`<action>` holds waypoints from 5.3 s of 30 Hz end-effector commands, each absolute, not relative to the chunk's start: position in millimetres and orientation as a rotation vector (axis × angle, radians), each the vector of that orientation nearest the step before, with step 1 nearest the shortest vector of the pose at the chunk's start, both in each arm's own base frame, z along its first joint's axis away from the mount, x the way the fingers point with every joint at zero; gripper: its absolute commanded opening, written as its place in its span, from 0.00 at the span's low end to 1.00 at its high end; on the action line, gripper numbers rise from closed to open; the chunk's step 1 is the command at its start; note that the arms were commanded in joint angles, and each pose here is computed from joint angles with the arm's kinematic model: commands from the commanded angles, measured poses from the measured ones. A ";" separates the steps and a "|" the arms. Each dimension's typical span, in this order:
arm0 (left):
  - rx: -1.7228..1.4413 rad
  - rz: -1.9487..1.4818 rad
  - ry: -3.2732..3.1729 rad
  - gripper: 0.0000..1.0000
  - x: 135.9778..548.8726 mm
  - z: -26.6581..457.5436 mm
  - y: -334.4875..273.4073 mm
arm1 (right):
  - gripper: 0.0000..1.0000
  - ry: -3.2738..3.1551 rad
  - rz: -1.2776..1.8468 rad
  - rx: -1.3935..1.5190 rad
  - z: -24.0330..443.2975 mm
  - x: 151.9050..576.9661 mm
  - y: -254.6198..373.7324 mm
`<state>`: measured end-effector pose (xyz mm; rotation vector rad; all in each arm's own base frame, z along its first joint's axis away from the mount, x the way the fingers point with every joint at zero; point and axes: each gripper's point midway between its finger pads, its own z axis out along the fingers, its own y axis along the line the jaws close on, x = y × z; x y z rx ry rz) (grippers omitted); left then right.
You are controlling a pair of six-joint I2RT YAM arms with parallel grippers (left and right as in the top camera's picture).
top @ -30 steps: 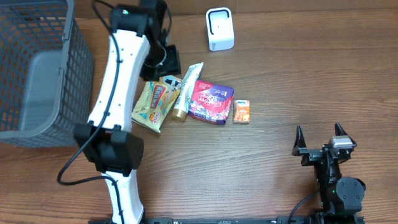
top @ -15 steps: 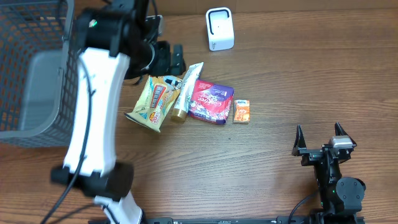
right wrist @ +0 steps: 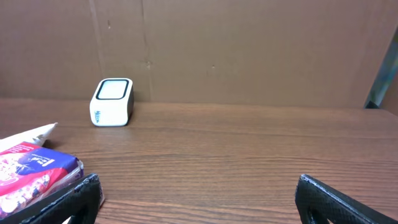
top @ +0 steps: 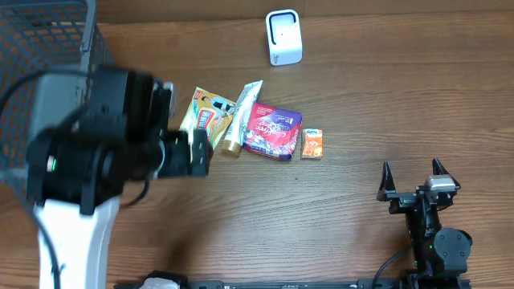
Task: Scan the item barcode
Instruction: 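Withdraw the left gripper toward the front left of the table, then raise the right gripper and move it toward the small orange box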
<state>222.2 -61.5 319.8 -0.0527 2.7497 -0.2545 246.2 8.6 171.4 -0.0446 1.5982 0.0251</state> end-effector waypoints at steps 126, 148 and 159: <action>0.090 -0.351 2.026 1.00 170.1 259.4 -50.1 | 1.00 0.996 0.701 -0.596 300.1 150.1 125.8; 0.332 -0.791 2.010 1.00 198.5 277.9 -115.7 | 1.00 1.492 1.163 -0.884 401.9 191.7 167.1; 0.340 -0.601 2.275 1.00 241.6 290.5 -95.4 | 1.00 1.637 1.364 -0.743 384.9 237.4 169.3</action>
